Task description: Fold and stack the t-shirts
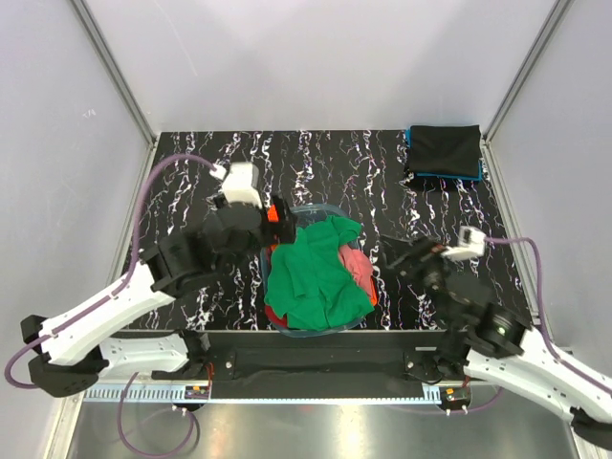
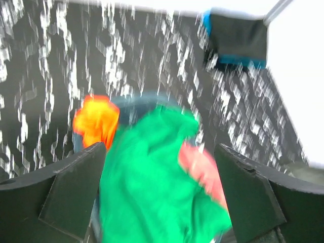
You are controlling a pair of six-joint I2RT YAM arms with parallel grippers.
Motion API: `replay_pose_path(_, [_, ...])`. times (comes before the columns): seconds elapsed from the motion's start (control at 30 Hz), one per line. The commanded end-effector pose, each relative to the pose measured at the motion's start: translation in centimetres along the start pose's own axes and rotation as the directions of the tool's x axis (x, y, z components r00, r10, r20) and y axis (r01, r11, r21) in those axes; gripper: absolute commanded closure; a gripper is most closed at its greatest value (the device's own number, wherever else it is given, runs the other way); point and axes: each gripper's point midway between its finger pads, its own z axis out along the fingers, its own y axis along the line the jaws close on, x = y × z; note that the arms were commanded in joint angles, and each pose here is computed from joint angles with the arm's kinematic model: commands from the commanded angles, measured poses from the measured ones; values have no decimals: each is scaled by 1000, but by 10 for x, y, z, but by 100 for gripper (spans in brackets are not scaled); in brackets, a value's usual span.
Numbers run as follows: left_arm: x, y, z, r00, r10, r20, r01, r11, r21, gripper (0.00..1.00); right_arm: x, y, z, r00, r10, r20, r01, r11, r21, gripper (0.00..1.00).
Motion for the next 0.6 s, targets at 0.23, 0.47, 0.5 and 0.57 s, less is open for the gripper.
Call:
replay_pose_path(0.23, [183,17,-10,850,95,-518,-92,995,30,20,-5,-48,-30,991,-125,-44,129,986,102,1])
replay_pose_path(0.47, [212,23,-15,818,88,-568,-102,995,6,34,12,-55,-25,988,-119,-97,132,980,146,0])
replay_pose_path(0.5, [211,22,-15,820,88,-565,-102,995,7,34,13,-56,-25,988,-117,-99,131,980,148,0])
replay_pose_path(0.57, [211,21,-13,821,94,-563,-108,994,9,37,16,-58,-24,988,-116,-104,131,980,152,0])
